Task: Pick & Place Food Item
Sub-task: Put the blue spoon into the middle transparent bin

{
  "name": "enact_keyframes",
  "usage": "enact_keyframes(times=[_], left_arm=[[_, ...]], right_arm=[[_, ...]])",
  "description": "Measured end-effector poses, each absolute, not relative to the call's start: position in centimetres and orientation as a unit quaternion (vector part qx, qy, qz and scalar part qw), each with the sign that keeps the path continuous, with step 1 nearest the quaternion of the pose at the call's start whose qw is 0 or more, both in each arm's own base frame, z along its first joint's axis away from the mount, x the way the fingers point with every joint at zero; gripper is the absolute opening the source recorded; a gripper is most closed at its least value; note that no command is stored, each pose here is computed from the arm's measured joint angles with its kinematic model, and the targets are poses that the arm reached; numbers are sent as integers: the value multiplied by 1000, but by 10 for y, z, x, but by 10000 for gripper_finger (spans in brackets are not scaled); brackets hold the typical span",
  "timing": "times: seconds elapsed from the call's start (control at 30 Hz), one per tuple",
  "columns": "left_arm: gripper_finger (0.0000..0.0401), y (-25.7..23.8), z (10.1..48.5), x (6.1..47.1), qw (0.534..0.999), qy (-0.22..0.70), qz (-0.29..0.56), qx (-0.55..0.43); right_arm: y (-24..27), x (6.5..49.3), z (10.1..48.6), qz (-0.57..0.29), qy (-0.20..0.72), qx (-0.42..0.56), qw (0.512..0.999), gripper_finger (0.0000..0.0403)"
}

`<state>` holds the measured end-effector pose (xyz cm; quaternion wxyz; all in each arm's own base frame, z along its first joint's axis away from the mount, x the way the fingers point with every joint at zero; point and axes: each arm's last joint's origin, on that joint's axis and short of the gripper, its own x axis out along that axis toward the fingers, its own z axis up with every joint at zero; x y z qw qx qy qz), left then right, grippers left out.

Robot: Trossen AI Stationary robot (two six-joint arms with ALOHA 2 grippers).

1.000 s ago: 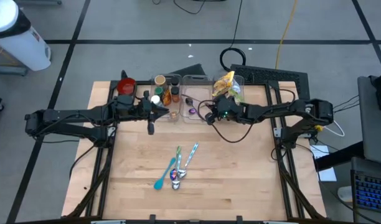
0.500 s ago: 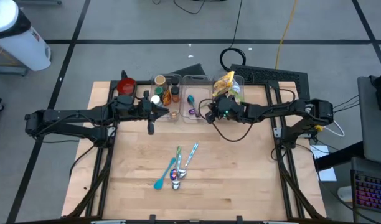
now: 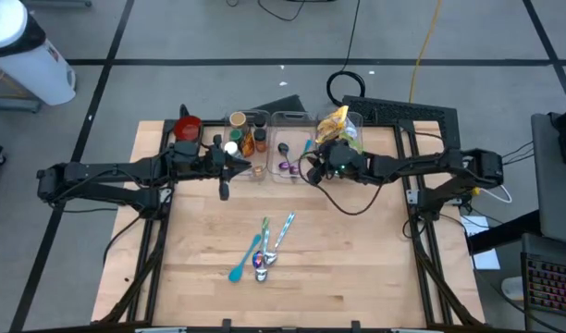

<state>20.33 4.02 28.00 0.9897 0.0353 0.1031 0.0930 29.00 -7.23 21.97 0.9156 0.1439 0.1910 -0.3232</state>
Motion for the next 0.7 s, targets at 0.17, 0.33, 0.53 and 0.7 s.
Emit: enact_keyframes(times=[0.17, 0.33, 0.53, 0.7], left_arm=[[47, 37, 276, 204, 991, 119, 57, -4], [47, 26, 271, 213, 992, 119, -40, -12], [56, 6, 269, 224, 988, 107, -111, -33], [114, -23, 254, 219, 959, 201, -180, -93]], right_arm=[[-53, 285, 240, -285, 165, 111, 938, 123], [-38, 284, 252, -253, 143, 92, 952, 119], [-32, 284, 254, -244, 143, 88, 955, 121], [-32, 283, 253, -244, 147, 87, 954, 122]])
